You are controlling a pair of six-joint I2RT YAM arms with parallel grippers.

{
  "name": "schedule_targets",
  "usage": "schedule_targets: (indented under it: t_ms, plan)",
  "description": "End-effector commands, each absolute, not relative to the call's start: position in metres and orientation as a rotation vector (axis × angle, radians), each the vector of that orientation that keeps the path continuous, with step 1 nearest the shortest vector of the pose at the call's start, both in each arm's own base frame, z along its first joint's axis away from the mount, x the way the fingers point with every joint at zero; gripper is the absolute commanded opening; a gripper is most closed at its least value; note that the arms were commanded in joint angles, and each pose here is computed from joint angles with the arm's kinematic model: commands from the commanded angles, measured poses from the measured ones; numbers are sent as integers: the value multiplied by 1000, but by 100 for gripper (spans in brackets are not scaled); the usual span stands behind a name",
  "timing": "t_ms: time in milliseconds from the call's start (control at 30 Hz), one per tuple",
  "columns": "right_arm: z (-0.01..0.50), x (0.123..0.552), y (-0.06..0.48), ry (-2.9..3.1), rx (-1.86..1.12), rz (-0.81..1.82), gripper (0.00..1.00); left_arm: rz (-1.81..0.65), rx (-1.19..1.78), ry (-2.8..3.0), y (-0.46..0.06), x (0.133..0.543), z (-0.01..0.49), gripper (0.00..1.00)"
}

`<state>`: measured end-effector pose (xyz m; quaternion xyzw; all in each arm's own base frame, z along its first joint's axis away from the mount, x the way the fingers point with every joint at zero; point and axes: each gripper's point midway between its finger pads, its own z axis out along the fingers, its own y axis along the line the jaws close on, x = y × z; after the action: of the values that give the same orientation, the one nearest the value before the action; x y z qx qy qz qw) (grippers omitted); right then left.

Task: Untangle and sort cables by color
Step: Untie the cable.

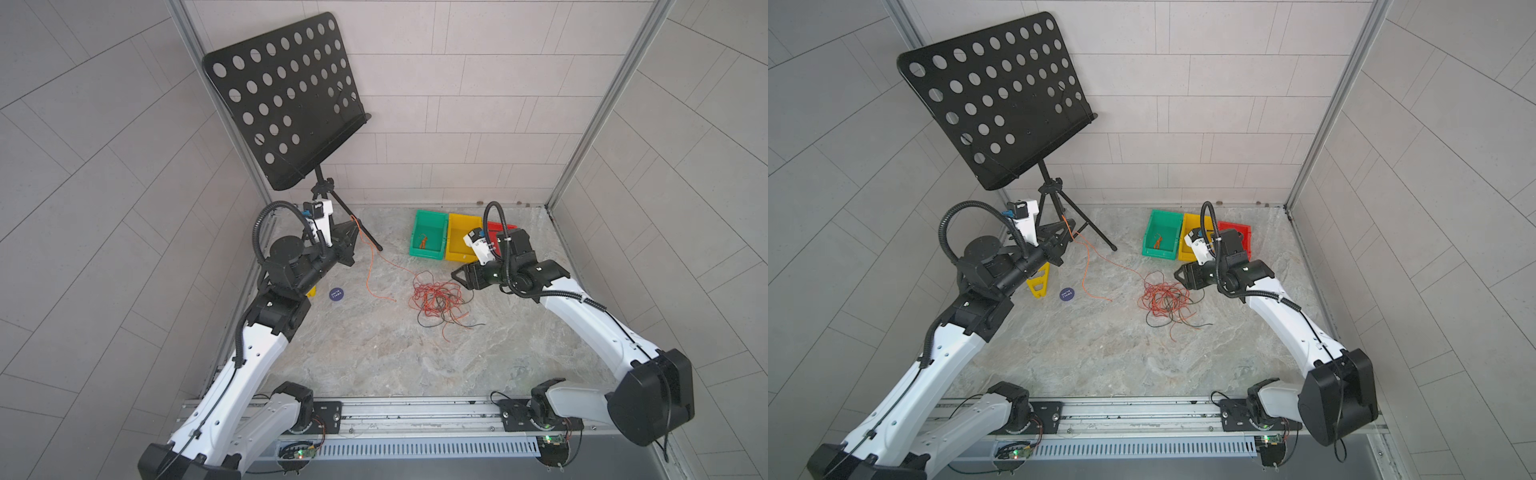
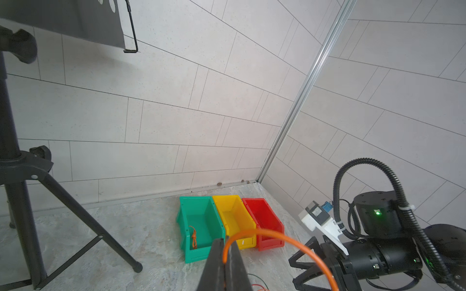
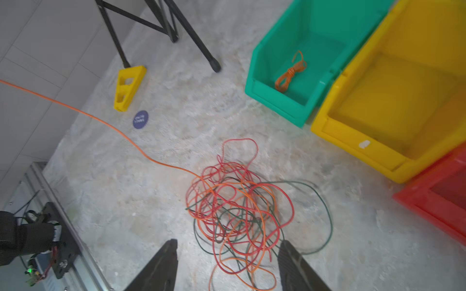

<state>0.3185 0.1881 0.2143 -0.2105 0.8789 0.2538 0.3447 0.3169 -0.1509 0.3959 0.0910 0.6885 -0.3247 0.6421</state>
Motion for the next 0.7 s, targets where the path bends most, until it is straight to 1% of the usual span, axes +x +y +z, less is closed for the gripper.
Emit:
schedule_targets:
  t_ms: [0, 133, 300, 367, 500, 533, 567, 600, 667]
  plan:
    - [222, 320, 222, 2176, -749, 615, 73, -774, 214, 1504, -152, 315, 411, 0]
    - [200, 331, 253, 2211, -803, 682, 73, -774, 213, 1504, -152, 313, 413, 0]
    - [160, 342, 287, 2284, -866, 721, 73, -762, 210, 1514, -150, 313, 409, 0]
    - [146, 347, 295, 2310, -867, 738, 69, -763, 208, 1516, -150, 313, 409, 0]
    - [124, 357, 299, 2353, -843, 729, 55, -758, 208, 1520, -150, 313, 408, 0]
    - [122, 357, 300, 2356, -843, 734, 43, -755, 207, 1524, -149, 313, 407, 0]
    - [122, 357, 300, 2359, -842, 734, 27, -750, 209, 1526, -149, 312, 407, 0]
    - [125, 356, 298, 2358, -840, 736, 16, -745, 209, 1533, -149, 312, 405, 0]
    - [135, 355, 294, 2337, -830, 725, 0, -730, 207, 1552, -148, 314, 398, 0]
